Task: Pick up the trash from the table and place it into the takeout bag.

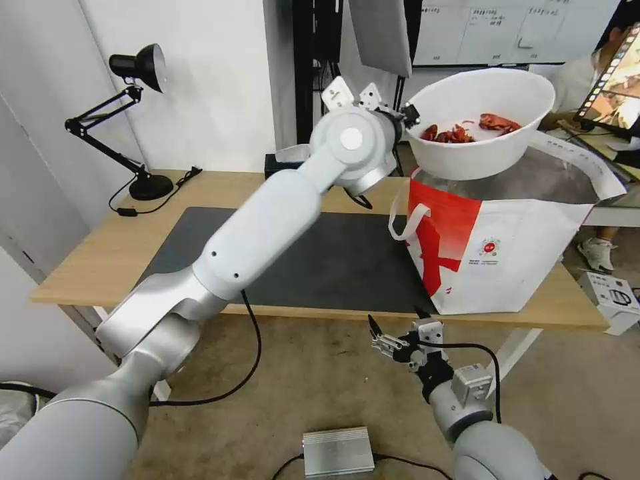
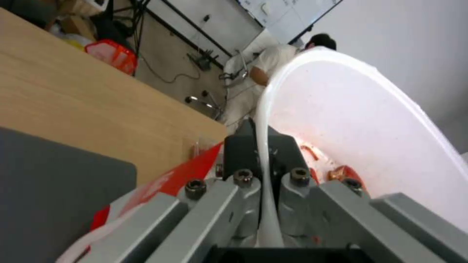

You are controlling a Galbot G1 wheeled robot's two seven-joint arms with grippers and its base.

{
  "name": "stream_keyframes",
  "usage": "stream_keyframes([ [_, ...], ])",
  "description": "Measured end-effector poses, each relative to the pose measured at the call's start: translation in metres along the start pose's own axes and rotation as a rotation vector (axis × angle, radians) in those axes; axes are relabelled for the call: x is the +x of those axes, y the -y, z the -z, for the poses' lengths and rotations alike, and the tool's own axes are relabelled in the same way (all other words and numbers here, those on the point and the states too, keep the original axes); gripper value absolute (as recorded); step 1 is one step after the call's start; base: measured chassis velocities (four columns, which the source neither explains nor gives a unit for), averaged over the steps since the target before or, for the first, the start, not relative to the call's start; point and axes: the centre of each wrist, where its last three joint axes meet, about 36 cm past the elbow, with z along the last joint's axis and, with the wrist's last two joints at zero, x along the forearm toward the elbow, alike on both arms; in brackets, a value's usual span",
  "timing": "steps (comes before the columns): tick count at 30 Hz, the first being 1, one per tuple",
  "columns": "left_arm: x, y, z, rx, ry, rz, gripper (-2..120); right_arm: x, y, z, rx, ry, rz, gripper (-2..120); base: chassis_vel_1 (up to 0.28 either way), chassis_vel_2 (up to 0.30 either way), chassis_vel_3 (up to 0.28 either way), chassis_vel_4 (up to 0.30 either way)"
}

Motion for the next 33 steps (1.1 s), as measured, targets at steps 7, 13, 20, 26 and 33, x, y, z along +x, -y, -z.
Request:
stream_keyframes([
  [7,-0.006,0.007,-0.011,0.007,-0.005,-0.004,0,0.0,0.0,0.0,0.0,0.0,0.0,100,0.0,0.0,0.0,0.0],
  [13,-0.011,0.003,-0.023,-0.002,-0.018,0.008,0,0.0,0.0,0.0,0.0,0.0,0.0,100,0.0,0.0,0.0,0.0],
  [20,-0.014,-0.004,-0.031,-0.008,-0.027,0.021,0,0.0,0.0,0.0,0.0,0.0,0.0,100,0.0,0.0,0.0,0.0],
  [26,-0.016,-0.011,-0.039,-0.023,-0.037,0.031,0,0.0,0.0,0.0,0.0,0.0,0.0,100,0.0,0.0,0.0,0.0],
  [33,-0.014,-0.022,-0.04,-0.036,-0.033,0.039,0,0.0,0.0,0.0,0.0,0.0,0.0,100,0.0,0.0,0.0,0.0],
])
